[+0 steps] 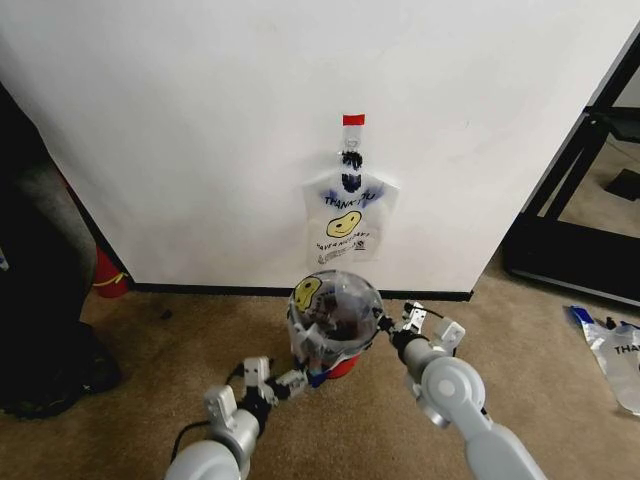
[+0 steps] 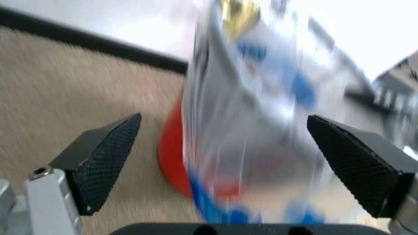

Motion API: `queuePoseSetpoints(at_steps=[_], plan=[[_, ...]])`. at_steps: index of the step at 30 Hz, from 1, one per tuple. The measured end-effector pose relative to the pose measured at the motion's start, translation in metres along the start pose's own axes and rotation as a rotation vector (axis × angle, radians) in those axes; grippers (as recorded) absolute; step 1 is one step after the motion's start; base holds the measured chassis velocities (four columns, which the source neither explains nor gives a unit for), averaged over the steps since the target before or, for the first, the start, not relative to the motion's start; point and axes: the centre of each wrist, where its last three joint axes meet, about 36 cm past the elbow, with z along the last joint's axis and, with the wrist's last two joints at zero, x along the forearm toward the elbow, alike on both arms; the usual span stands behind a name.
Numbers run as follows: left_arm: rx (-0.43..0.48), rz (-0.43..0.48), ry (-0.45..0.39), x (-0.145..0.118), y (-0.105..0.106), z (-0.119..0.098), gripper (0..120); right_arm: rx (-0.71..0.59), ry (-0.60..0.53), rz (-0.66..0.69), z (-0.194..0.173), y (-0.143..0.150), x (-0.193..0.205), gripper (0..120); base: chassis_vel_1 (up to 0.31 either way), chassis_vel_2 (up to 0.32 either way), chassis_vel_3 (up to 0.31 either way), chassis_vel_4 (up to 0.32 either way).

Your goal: Pick up the garbage bag from the wall and place it over the trash bin.

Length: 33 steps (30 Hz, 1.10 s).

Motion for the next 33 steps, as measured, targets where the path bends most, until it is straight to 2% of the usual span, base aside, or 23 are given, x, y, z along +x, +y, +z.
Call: queuePoseSetpoints(at_steps=[9, 21, 24, 29, 30, 33], plan=[[-0.005, 0.003, -0.068, -0.004, -0.005, -0.02, 100, 0.014, 0.048, 0.018, 0.03, -0.008, -0.011, 1, 0.0, 0.0, 0.0, 0.0], [-0.013, 0.014, -0.082, -0.003, -0.009, -0.025, 100, 0.016, 0.058, 0.019, 0.043, -0.013, -0.021, 1, 0.0, 0.0, 0.0, 0.0], [-0.01, 0.014, -0.081, -0.002, -0.01, -0.025, 100, 0.024, 0.063, 0.014, 0.042, -0.015, -0.015, 13, 0.0, 0.0, 0.0, 0.0], [-0.008, 0.015, -0.076, -0.003, -0.011, -0.024, 100, 0.025, 0.054, -0.006, 0.037, -0.011, -0.006, 24, 0.0, 0.0, 0.0, 0.0], [-0.009, 0.016, -0.075, -0.003, -0.011, -0.024, 100, 0.026, 0.05, -0.016, 0.034, -0.009, -0.001, 32, 0.0, 0.0, 0.0, 0.0], [-0.01, 0.019, -0.073, -0.002, -0.013, -0.025, 100, 0.029, 0.037, -0.033, 0.029, -0.005, 0.006, 45, 0.0, 0.0, 0.0, 0.0]])
